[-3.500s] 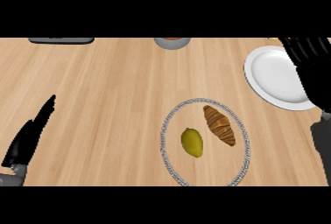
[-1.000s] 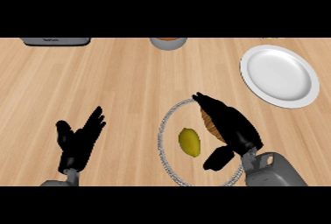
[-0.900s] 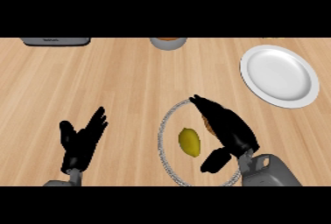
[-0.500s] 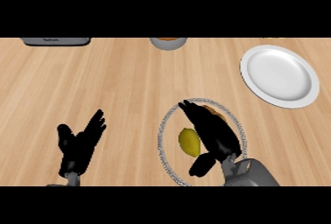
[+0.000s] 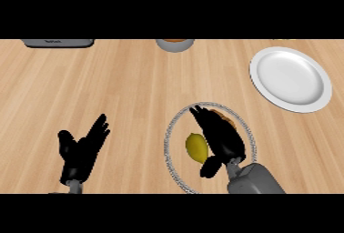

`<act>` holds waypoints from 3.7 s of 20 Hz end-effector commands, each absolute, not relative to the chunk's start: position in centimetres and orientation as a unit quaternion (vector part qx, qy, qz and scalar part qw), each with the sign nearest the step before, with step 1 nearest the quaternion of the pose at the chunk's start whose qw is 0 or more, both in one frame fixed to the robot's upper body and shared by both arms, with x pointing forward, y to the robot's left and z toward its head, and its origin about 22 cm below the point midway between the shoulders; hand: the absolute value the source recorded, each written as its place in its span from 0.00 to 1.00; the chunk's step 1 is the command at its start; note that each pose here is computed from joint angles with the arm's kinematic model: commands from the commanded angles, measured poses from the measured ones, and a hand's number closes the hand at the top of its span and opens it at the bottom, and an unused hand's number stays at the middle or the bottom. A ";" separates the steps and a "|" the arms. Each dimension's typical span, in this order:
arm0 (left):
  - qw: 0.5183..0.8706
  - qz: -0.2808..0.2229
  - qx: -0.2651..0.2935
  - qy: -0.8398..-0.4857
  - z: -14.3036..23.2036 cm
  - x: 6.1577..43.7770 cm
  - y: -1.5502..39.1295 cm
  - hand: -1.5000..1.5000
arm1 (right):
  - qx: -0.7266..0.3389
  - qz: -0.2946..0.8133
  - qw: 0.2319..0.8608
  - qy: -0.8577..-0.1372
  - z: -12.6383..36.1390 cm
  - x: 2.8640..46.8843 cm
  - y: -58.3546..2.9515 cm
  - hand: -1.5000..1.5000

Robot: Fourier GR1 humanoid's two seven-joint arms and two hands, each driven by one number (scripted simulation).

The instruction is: Pick the lemon from the placemat and place it in the plate

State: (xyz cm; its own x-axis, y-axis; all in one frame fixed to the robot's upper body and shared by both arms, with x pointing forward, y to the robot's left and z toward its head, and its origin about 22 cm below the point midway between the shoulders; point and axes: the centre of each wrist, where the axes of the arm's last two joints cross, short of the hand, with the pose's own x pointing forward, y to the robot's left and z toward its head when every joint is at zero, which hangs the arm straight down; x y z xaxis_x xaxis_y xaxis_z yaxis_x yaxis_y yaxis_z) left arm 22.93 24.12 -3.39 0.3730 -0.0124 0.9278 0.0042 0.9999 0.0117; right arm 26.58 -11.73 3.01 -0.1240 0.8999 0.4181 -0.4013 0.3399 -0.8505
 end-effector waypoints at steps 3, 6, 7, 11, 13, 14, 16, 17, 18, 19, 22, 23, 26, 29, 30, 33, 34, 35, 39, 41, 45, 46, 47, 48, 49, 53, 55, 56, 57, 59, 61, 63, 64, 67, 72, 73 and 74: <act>0.828 -0.009 0.000 -0.560 -3.2 23.6 23.9 0.50 | -0.224 0.547 0.620 -0.516 1.7 27.7 -9.6 0.00; 0.829 -0.003 0.013 -0.559 -4.0 23.3 22.2 0.50 | -0.220 0.547 0.621 -0.516 0.3 27.0 -8.4 0.00; 0.831 -0.005 0.006 -0.556 -3.8 23.4 24.8 0.50 | -0.220 0.544 0.626 -0.514 1.5 28.1 -9.5 0.00; 0.830 -0.007 0.002 -0.558 -3.1 22.0 25.5 0.50 | -0.226 0.602 0.579 -0.500 -0.5 29.5 -9.6 1.00; 0.831 -0.001 -0.002 -0.556 -3.1 21.8 23.1 0.50 | -0.229 0.606 0.563 -0.513 -1.0 26.3 -10.4 1.00; 0.832 0.001 0.001 -0.555 -3.1 23.9 23.2 0.50 | -0.241 0.605 0.567 -0.504 -1.8 28.1 -9.0 1.00; 0.828 -0.006 -0.002 -0.560 -3.1 22.7 24.5 0.50 | -0.243 0.598 0.563 -0.517 -0.7 29.6 -8.9 1.00; 0.829 -0.007 0.002 -0.560 -4.4 24.6 24.9 0.50 | -0.243 0.591 0.566 -0.521 -0.3 29.1 -10.3 1.00; 0.829 -0.003 0.001 -0.560 -3.9 23.5 24.6 0.50 | -0.246 0.604 0.558 -0.514 -1.3 27.6 -11.9 1.00; 0.832 0.002 0.002 -0.555 -3.7 23.7 24.5 0.50 | -0.251 0.593 0.550 -0.532 -2.4 26.3 -9.7 1.00; 0.827 0.003 0.008 -0.562 -3.8 22.7 25.4 0.50 | -0.275 0.573 0.541 -0.551 0.7 25.9 -10.4 1.00; 0.830 0.003 0.005 -0.558 -2.7 22.1 25.5 0.50 | -0.276 0.569 0.543 -0.553 -1.0 24.2 -11.4 1.00; 0.830 0.001 0.011 -0.557 -3.7 22.9 24.2 0.50 | -0.290 0.553 0.548 -0.556 0.4 20.6 -13.8 1.00; 0.832 0.003 0.005 -0.555 -3.7 23.2 23.8 0.50 | -0.294 0.473 0.527 -0.642 1.3 20.0 -14.2 1.00; 0.832 0.009 -0.001 -0.555 -4.4 22.6 23.6 0.50 | -0.290 0.448 0.516 -0.670 2.9 21.2 -12.7 1.00; 0.829 0.007 0.013 -0.559 -3.6 22.8 24.6 0.50 | -0.329 0.378 0.489 -0.714 4.0 20.8 -13.8 1.00; 0.827 0.006 0.006 -0.562 -3.2 22.8 24.4 0.50 | -0.336 0.370 0.483 -0.719 4.2 19.9 -15.0 1.00; 0.832 0.000 0.010 -0.554 -3.6 22.2 24.6 0.50 | -0.339 0.343 0.484 -0.730 4.6 19.8 -15.2 1.00; 0.830 0.002 0.006 -0.558 -2.8 23.4 24.6 0.50 | -0.338 0.259 0.515 -0.744 6.2 19.0 -17.9 1.00; 0.830 0.001 0.006 -0.557 -4.4 21.9 24.2 0.50 | -0.336 0.212 0.533 -0.747 7.3 20.2 -18.6 1.00; 0.831 -0.005 0.008 -0.557 -3.6 23.7 23.3 0.50 | -0.341 0.146 0.557 -0.744 6.1 21.6 -22.5 1.00; 0.827 -0.008 0.008 -0.561 -3.4 23.3 24.2 0.50 | -0.343 0.125 0.557 -0.746 6.7 23.2 -22.9 1.00; 0.829 0.001 0.009 -0.559 -2.9 24.4 24.6 0.50 | -0.340 0.114 0.556 -0.750 6.4 23.9 -23.3 1.00; 0.826 0.002 0.001 -0.563 -3.9 23.4 25.9 0.50 | -0.330 0.096 0.560 -0.754 6.1 24.1 -24.6 1.00; 0.830 -0.008 -0.002 -0.558 -1.2 24.6 25.3 0.50 | -0.319 0.086 0.554 -0.764 6.9 25.1 -25.2 1.00; 0.832 -0.009 -0.002 -0.555 -3.4 23.8 25.5 0.50 | -0.365 0.068 0.538 -0.757 5.5 29.1 -30.2 1.00; 0.830 -0.014 -0.009 -0.557 -4.0 24.1 23.4 0.50 | -0.397 0.069 0.526 -0.749 3.5 29.8 -31.3 1.00; 0.827 -0.011 -0.006 -0.561 -2.1 25.2 25.4 0.50 | -0.412 0.060 0.523 -0.744 4.6 31.6 -31.9 1.00; 0.830 -0.008 -0.004 -0.558 -3.4 23.5 22.9 0.50 | -0.432 0.038 0.516 -0.739 3.8 31.2 -33.5 1.00; 0.827 -0.008 0.001 -0.562 -3.6 24.6 22.6 0.50 | -0.428 0.036 0.516 -0.741 4.6 33.7 -35.0 1.00; 0.825 -0.010 -0.015 -0.564 -2.8 24.1 23.0 0.50 | -0.437 0.025 0.512 -0.739 5.3 35.1 -37.4 1.00; 0.821 -0.021 -0.010 -0.570 -4.0 22.9 23.9 0.50 | -0.436 0.031 0.515 -0.737 4.4 35.9 -38.3 1.00; 0.827 -0.013 -0.012 -0.563 -3.1 24.0 23.3 0.50 | -0.431 0.040 0.516 -0.739 4.5 37.1 -37.8 1.00; 0.826 -0.025 -0.007 -0.563 -3.2 24.3 23.1 0.50 | -0.433 0.022 0.521 -0.735 5.0 38.2 -38.9 1.00; 0.826 -0.028 -0.013 -0.563 -3.7 22.9 22.7 0.50 | -0.448 0.019 0.513 -0.732 6.9 37.5 -43.4 1.00; 0.820 -0.031 -0.018 -0.571 -2.4 24.6 22.9 0.50 | -0.447 0.028 0.513 -0.732 6.0 38.4 -41.7 1.00; 0.822 -0.039 -0.010 -0.567 -1.9 24.4 22.7 0.50 | -0.464 0.038 0.586 -0.663 5.0 36.8 -43.7 1.00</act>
